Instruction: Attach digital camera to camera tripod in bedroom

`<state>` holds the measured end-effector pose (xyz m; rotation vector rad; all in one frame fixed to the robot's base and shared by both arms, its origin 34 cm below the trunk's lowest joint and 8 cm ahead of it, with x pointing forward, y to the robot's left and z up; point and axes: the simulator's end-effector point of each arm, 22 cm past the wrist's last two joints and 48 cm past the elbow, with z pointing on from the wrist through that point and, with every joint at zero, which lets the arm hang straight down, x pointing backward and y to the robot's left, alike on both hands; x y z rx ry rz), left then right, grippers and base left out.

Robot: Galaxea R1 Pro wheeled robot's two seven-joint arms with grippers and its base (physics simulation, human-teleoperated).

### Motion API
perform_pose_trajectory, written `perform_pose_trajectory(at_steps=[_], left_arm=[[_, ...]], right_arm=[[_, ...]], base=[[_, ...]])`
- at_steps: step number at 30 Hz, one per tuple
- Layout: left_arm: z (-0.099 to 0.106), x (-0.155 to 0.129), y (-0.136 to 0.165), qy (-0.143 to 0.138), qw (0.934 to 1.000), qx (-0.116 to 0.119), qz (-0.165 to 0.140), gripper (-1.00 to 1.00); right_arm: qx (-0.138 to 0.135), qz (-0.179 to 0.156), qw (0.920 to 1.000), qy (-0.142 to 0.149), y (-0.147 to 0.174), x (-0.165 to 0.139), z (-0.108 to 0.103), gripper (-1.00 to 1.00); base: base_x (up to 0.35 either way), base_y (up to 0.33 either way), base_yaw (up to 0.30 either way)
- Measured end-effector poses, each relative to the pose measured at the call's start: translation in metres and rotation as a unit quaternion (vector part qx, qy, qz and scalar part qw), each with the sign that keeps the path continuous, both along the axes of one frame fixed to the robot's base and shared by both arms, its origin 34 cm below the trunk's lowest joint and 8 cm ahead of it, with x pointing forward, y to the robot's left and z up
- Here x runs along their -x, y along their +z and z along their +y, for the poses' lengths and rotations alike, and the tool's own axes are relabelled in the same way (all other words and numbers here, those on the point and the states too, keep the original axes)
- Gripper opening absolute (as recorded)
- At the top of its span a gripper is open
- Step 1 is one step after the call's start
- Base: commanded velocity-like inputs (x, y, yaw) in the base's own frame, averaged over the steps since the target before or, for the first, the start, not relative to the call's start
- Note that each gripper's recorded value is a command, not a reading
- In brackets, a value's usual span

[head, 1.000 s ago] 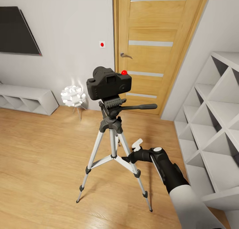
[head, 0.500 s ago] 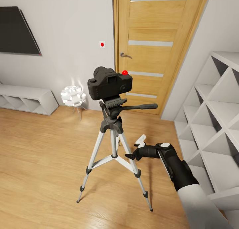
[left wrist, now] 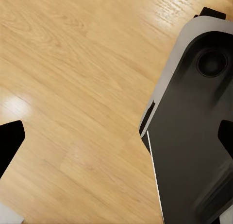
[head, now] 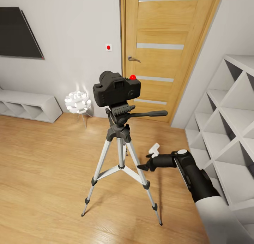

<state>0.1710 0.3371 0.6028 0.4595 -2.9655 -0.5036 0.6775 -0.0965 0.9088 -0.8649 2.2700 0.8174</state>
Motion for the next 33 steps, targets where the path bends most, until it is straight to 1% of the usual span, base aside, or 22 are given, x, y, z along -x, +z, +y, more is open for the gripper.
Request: perform_pose_trajectory(at_steps=[4, 9, 19, 22, 26, 29, 31, 33], left_arm=[[0.000, 0.000, 0.000, 0.000, 1.0000, 0.000, 0.000, 1.00], [0.000, 0.000, 0.000, 0.000, 1.0000, 0.000, 0.000, 1.00], [0.000, 0.000, 0.000, 0.000, 1.0000, -0.001, 0.000, 1.00], [0.000, 0.000, 0.000, 0.000, 1.0000, -0.001, 0.000, 1.00], [0.000, 0.000, 0.000, 0.000, 1.0000, 0.000, 0.000, 1.00], [0.000, 0.000, 0.000, 0.000, 1.0000, 0.000, 0.000, 1.00], [-0.001, 0.001, 0.000, 0.000, 1.0000, 0.001, 0.001, 1.00], [-0.001, 0.001, 0.000, 0.000, 1.0000, 0.001, 0.001, 1.00]], right_arm=[[-0.007, 0.007, 0.9999, 0.011, 0.002, 0.005, 0.000, 1.00], [-0.011, 0.010, 0.9997, 0.017, 0.003, 0.008, 0.001, 1.00], [-0.012, 0.011, 0.9997, 0.018, 0.003, 0.009, 0.000, 1.00], [-0.008, 0.012, 0.9998, 0.017, 0.002, 0.009, -0.005, 1.00], [0.008, 0.019, 0.9997, 0.015, -0.005, 0.011, -0.030, 1.00], [0.023, 0.030, 0.9992, 0.010, -0.014, 0.015, -0.052, 1.00], [0.036, 0.046, 0.9983, 0.004, -0.027, 0.023, -0.069, 1.00], [0.049, 0.072, 0.9962, -0.003, -0.046, 0.038, -0.088, 1.00]], base=[[0.000, 0.000, 0.000], [0.000, 0.000, 0.000], [0.000, 0.000, 0.000], [0.000, 0.000, 0.000], [0.000, 0.000, 0.000], [0.000, 0.000, 0.000], [0.000, 0.000, 0.000], [0.000, 0.000, 0.000]])
